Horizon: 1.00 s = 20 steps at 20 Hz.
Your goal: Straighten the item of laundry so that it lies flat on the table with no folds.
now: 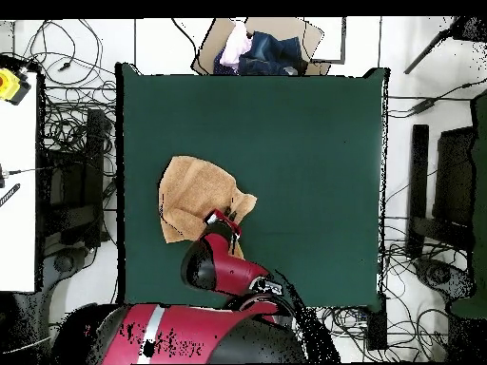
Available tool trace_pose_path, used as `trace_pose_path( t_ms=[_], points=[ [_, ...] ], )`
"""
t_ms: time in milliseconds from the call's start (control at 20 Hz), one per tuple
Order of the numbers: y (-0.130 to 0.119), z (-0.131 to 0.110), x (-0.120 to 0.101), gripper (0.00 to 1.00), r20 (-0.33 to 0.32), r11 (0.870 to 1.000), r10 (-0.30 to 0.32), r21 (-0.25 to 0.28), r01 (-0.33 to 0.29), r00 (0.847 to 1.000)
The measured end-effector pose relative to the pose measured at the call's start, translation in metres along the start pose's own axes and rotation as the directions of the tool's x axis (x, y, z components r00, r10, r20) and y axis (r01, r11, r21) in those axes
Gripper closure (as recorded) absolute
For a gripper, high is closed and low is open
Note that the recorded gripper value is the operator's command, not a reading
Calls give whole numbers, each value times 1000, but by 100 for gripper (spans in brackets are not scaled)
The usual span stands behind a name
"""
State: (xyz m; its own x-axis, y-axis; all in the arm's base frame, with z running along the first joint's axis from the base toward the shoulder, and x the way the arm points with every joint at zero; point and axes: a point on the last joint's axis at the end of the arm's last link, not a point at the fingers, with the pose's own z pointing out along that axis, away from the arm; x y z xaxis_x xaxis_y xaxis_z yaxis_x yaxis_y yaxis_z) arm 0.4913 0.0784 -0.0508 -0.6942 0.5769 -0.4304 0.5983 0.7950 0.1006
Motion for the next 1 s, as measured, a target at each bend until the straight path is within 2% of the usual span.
trace_pose_path(
  t_ms=[250, 600, 950, 1000],
  points=[
    [-3, 5, 0, 100, -2, 1000, -2, 3, 2, 1000],
    [-15, 9, -2, 100, -13, 999, -39, -21, 39, 999],
    [-42, 11, -22, 100, -10, 994, -88, -65, 87, 996],
    [-51, 11, -31, 100, -4, 992, -98, -77, 98, 995]
  ],
)
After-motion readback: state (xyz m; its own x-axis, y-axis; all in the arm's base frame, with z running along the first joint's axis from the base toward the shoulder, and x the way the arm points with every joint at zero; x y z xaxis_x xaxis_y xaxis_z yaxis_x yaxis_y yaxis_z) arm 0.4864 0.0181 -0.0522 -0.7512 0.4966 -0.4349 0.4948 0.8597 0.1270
